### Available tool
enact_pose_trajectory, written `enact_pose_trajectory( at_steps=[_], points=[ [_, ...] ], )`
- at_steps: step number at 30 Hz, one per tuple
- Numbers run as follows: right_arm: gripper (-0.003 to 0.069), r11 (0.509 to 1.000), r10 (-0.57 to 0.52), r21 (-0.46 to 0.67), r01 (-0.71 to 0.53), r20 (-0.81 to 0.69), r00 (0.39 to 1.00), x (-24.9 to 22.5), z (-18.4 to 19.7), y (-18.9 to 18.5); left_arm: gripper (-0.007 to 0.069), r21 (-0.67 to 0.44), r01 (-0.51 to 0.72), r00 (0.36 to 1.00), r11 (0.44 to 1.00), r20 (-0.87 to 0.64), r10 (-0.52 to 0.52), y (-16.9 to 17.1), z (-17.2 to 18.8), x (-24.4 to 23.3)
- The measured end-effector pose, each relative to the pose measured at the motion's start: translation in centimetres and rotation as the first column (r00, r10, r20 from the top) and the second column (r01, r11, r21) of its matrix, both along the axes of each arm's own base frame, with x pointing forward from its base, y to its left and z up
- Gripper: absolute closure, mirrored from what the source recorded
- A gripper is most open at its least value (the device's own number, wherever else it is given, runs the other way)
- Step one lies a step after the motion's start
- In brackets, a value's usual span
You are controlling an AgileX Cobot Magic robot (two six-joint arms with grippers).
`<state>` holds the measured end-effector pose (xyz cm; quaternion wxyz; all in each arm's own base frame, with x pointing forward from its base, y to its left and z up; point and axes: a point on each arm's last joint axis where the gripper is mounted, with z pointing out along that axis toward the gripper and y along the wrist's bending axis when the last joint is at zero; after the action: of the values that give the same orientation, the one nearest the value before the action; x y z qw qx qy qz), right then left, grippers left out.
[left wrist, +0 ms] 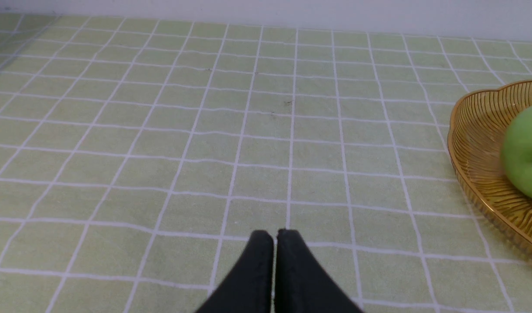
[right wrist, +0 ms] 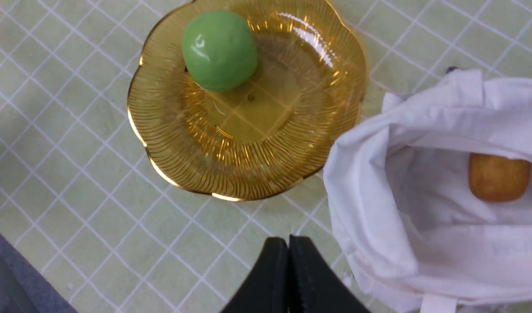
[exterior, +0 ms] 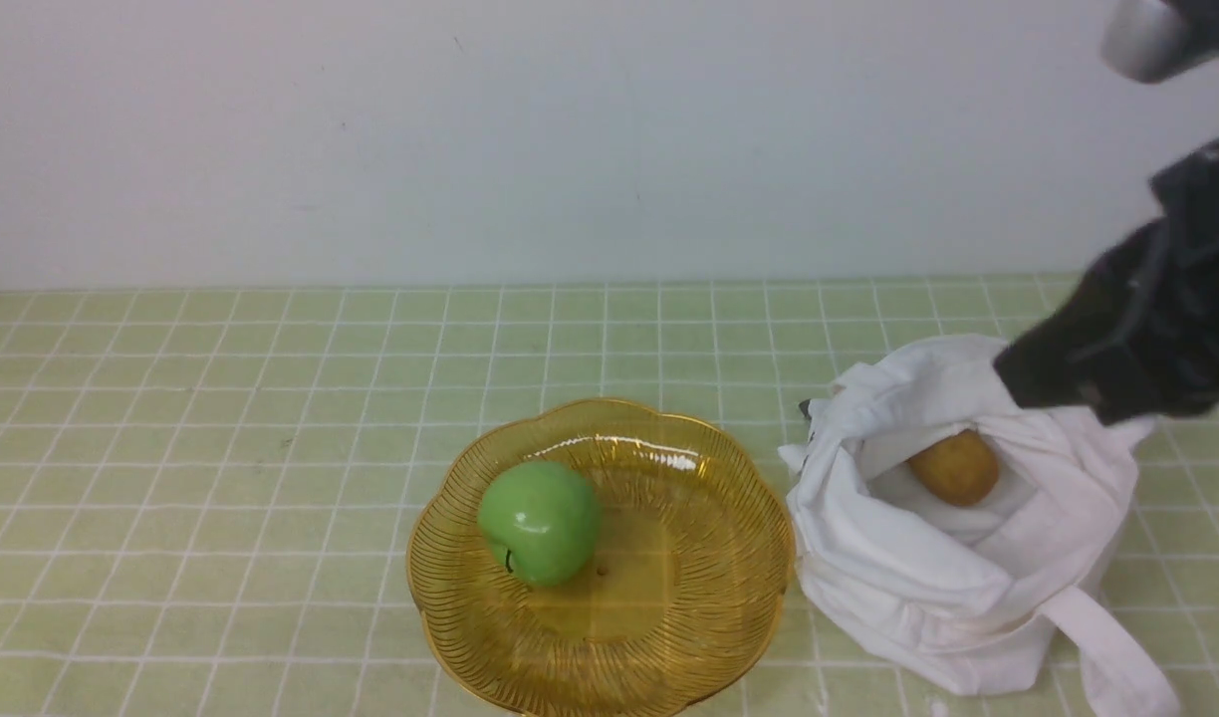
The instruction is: Take the fruit out of the bag on the green coffee tablecloth and place them on the plate.
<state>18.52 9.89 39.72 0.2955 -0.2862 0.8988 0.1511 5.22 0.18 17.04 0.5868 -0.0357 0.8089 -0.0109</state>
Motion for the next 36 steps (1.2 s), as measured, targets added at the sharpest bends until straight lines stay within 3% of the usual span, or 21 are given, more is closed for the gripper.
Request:
enact_pose_trajectory(
  at_steps=[6, 10, 13, 14, 15, 16, 18, 19, 21, 24, 36],
  points=[
    [0.0673, 0.994, -0.094, 0.066, 0.084, 0.161, 0.983, -5.6, -1.3, -2.9, 0.0633, 0.0, 0.0, 1.0, 1.0, 0.0, 0.0, 0.0, 0.0, 0.0],
    [0.0673, 0.984, -0.161, 0.13, 0.12, 0.378, 0.912, -8.1, -4.8, -4.7, 0.0633, 0.0, 0.0, 1.0, 1.0, 0.0, 0.0, 0.0, 0.0, 0.0],
    [0.0673, 0.97, -0.223, 0.209, 0.128, 0.534, 0.816, -8.8, -7.9, -5.4, 0.0633, 0.0, 0.0, 1.0, 1.0, 0.0, 0.0, 0.0, 0.0, 0.0],
    [0.0673, 0.969, -0.226, 0.213, 0.129, 0.539, 0.812, -8.7, -8.1, -5.4, 0.0633, 0.0, 0.0, 1.0, 1.0, 0.0, 0.0, 0.0, 0.0, 0.0],
    [0.0673, 0.956, -0.267, 0.265, 0.124, 0.613, 0.744, -8.6, -9.2, -5.6, 0.0633, 0.0, 0.0, 1.0, 1.0, 0.0, 0.0, 0.0, 0.0, 0.0],
    [0.0673, 0.951, -0.283, 0.284, 0.124, 0.634, 0.719, -8.6, -10.0, -5.6, 0.0633, 0.0, 0.0, 1.0, 1.0, 0.0, 0.0, 0.0, 0.0, 0.0],
    [0.0673, 0.935, -0.327, 0.337, 0.113, 0.694, 0.641, -8.4, -10.6, -5.8, 0.0633, 0.0, 0.0, 1.0, 1.0, 0.0, 0.0, 0.0, 0.0, 0.0],
    [0.0673, 0.933, -0.331, 0.342, 0.111, 0.7, 0.633, -8.4, -10.6, -5.8, 0.0633, 0.0, 0.0, 1.0, 1.0, 0.0, 0.0, 0.0, 0.0, 0.0],
    [0.0673, 0.914, -0.378, 0.396, 0.088, 0.752, 0.54, -8.4, -10.6, -6.0, 0.0633, 0.0, 0.0, 1.0, 1.0, 0.0, 0.0, 0.0, 0.0, 0.0],
    [0.0673, 0.901, -0.406, 0.428, 0.068, 0.779, 0.478, -8.5, -10.2, -6.2, 0.0633, 0.0, 0.0, 1.0, 1.0, 0.0, 0.0, 0.0, 0.0, 0.0],
    [0.0673, 0.896, -0.418, 0.441, 0.058, 0.789, 0.451, -8.5, -10.0, -6.2, 0.0633, 0.0, 0.0, 1.0, 1.0, 0.0, 0.0, 0.0, 0.0, 0.0]
  ],
)
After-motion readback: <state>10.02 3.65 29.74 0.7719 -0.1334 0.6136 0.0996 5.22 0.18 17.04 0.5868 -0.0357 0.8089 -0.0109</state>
